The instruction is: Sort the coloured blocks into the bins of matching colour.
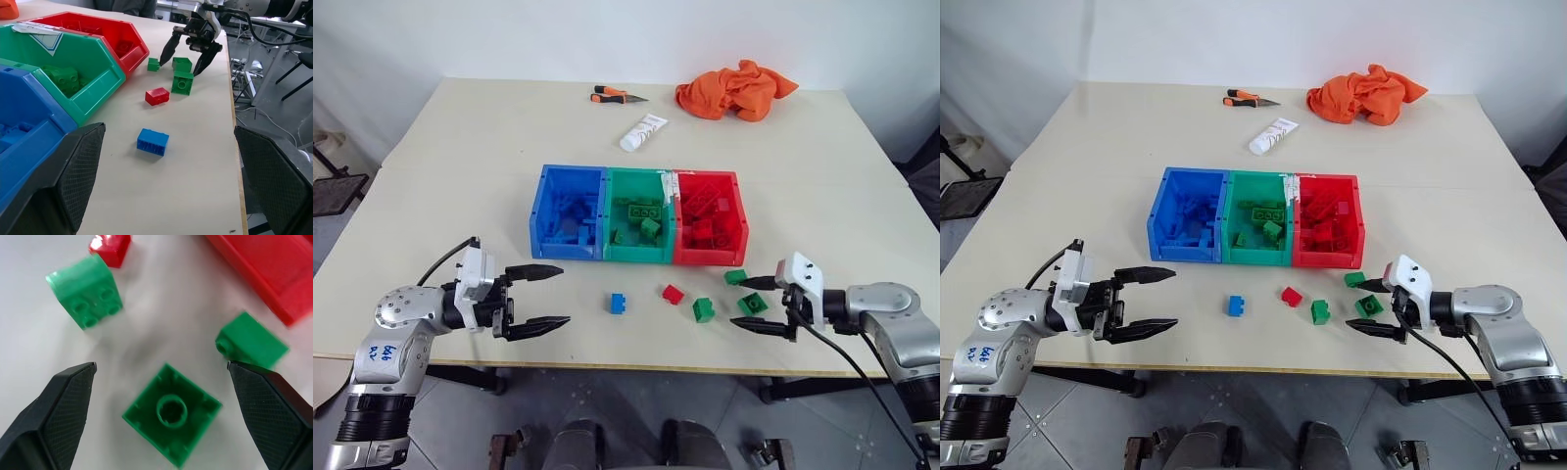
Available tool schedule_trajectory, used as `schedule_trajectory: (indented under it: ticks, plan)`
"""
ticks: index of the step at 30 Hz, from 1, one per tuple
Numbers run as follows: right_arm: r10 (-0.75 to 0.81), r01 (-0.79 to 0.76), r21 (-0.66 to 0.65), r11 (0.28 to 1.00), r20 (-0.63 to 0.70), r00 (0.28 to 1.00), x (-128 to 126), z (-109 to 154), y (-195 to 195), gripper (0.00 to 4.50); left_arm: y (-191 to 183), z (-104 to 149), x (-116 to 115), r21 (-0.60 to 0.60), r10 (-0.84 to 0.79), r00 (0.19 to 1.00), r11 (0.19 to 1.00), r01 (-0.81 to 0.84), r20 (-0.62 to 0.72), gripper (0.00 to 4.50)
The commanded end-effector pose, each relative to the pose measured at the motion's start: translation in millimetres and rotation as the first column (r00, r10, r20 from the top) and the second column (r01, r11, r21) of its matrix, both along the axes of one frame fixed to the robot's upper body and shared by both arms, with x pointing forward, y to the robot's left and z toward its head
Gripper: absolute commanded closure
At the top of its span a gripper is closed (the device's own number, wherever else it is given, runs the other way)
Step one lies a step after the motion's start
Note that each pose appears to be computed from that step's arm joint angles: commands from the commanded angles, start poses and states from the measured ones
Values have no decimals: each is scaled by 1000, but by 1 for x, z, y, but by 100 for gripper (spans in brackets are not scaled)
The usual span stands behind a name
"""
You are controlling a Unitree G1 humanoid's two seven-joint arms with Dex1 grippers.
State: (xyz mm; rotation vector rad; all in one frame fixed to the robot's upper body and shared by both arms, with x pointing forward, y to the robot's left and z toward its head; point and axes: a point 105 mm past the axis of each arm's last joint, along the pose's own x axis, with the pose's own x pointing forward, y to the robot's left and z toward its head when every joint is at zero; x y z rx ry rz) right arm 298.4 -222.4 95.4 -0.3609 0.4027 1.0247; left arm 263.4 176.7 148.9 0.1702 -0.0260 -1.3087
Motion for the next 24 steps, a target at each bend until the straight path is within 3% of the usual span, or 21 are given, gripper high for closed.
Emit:
schedule_trajectory:
  ticks: [1, 7, 17, 21, 24]
  plan:
    - [-102, 101, 40, 994, 2, 995, 10, -7, -10, 62, 4, 4, 1, -30, -6, 1000, 1000, 7, 20, 0]
    - [-71, 66, 66, 996, 67, 995, 8, 13, -2, 253, 10, 3, 1, -87, -6, 999, 996, 10, 46, 0]
    - [-12, -22, 159, 987, 212, 977, 13, 94, 49, 257, 11, -2, 13, -78, 19, 998, 997, -14, 63, 0]
    - [-10, -79, 281, 956, 303, 953, 38, 128, 94, 257, 10, -2, 16, -80, 10, 998, 997, -4, 68, 0]
    - [20, -136, 292, 947, 367, 930, 59, 135, 126, 257, 10, -1, 19, -83, 11, 996, 997, -3, 89, 0]
